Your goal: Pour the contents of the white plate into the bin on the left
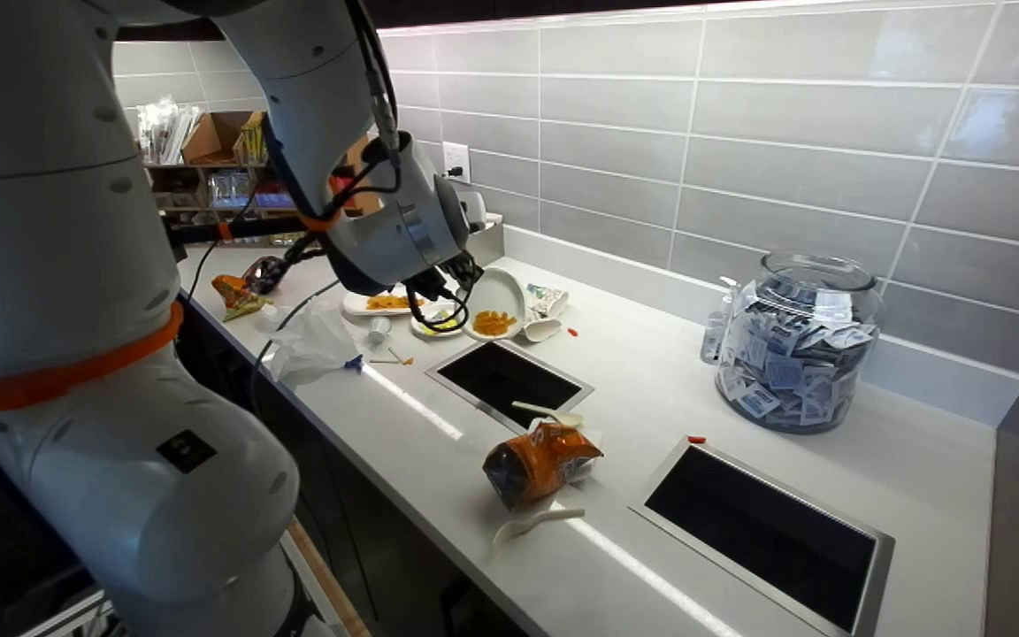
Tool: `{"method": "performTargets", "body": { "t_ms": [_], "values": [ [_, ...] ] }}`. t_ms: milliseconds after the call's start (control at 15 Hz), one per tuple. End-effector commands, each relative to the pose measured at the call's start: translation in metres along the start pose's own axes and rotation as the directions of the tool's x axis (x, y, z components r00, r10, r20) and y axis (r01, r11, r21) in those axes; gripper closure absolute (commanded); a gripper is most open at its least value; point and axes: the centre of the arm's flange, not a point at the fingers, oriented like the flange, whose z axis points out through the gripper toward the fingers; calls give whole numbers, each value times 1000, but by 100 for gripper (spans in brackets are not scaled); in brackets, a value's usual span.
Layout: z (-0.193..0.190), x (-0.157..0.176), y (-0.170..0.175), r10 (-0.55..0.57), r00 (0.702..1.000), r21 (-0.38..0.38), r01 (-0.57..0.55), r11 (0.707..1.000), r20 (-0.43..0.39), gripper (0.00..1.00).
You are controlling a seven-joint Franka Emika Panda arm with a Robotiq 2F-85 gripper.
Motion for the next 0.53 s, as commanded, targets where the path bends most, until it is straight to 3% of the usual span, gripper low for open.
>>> {"method": "performTargets", "body": {
  "t_ms": [0,467],
  "values": [
    [-6,-6,10,9,1000,57,-8,998,-23,99],
    [-22,-9,24,64,992,173,-44,984,-106,99]
  ]
}}
